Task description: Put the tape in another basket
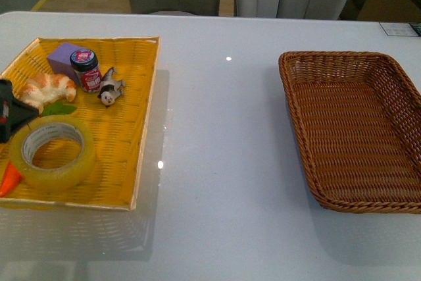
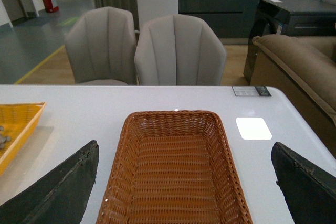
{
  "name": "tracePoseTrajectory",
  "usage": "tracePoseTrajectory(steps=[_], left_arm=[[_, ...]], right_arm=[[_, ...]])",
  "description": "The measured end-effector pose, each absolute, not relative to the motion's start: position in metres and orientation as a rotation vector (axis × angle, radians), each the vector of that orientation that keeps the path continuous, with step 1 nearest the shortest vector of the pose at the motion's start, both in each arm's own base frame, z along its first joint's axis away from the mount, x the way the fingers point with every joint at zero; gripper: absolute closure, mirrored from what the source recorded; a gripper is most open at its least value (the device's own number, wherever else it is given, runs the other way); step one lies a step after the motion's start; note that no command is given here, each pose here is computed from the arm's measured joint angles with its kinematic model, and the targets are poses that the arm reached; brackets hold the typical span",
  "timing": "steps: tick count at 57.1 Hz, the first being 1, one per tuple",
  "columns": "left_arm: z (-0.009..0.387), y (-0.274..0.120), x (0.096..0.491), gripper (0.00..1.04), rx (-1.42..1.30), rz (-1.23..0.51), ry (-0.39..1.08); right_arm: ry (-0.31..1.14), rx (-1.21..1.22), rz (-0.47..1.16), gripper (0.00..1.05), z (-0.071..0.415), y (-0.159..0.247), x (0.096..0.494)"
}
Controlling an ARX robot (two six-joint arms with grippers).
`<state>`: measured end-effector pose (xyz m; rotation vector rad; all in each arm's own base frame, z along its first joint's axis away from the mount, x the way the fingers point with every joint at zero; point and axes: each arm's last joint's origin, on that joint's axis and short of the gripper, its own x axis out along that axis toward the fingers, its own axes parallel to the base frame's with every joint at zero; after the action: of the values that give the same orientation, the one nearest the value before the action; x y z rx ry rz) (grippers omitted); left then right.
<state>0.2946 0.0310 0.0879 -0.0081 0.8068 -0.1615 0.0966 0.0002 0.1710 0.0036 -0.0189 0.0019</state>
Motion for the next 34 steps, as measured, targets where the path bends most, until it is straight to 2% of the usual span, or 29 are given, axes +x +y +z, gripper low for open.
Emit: tracePoseTrajectory(steps=[12, 29, 34], left_arm=[[0.049, 0.042, 0.305, 0.09, 0.008, -0.094, 0.923], [0.04, 0.034, 0.327, 0.09, 0.053, -0.087, 0.924], [0.031, 0.031, 0.334, 0.09, 0.079, -0.069, 0.963]], right_arm=[[-0.019, 0.004, 0.002, 0.09, 0.171, 0.0, 0.097], [-0.019, 0.004, 0.002, 0.09, 0.171, 0.0, 0.097], [-0.019, 0.004, 0.002, 0.09, 0.171, 0.0, 0.097]])
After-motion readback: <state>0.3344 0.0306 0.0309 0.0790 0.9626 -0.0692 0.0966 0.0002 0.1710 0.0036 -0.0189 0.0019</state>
